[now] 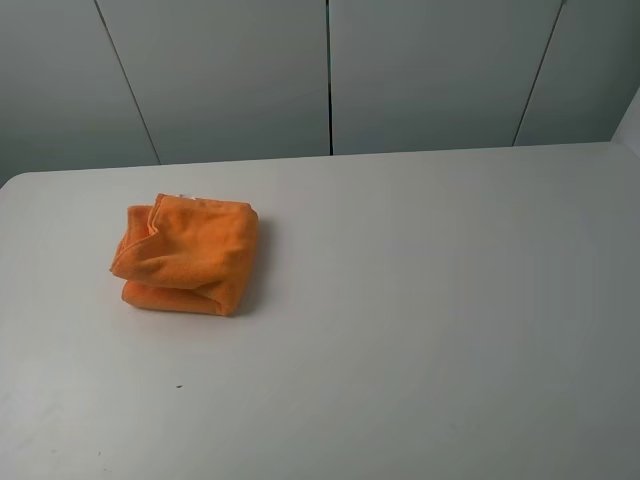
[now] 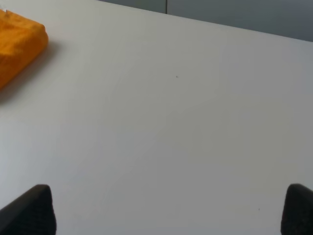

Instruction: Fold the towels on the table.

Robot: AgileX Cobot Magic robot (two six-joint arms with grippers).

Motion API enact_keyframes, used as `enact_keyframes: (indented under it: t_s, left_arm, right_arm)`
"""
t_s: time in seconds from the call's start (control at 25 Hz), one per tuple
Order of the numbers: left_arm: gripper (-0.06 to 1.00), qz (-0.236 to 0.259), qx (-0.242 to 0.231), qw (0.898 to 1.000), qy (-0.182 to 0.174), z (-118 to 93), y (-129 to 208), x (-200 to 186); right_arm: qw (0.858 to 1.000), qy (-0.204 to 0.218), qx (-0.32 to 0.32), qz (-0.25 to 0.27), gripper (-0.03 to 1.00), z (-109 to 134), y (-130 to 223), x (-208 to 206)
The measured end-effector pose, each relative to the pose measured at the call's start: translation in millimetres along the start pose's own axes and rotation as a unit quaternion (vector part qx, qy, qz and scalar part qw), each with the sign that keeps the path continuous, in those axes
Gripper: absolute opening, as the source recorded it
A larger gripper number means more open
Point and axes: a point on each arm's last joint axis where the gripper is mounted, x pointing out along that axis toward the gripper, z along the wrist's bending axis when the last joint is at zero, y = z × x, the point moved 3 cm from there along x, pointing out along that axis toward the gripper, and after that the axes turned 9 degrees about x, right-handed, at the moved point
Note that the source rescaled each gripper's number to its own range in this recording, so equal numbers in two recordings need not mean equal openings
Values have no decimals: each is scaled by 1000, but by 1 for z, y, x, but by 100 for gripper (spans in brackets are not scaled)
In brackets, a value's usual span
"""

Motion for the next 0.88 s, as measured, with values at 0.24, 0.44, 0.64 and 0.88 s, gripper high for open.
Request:
enact_keyframes:
  t_s: [0.24, 0.44, 0.64, 0.88]
  left_arm:
    - [100, 0, 1, 1000, 0, 0, 0, 0]
    - [100, 2, -9, 1000, -19, 1, 0, 0]
    - [100, 9, -35, 997, -69, 3, 0, 0]
    - [100, 10, -43, 996, -82, 4, 0, 0]
  right_arm:
    - [1000, -3, 1, -18, 100, -1, 2, -5]
    - [998, 50, 33, -36, 100, -3, 3, -8]
    - [987, 118, 96, -50, 100, -2, 3, -8]
    - [980, 142, 124, -57, 100, 0, 3, -7]
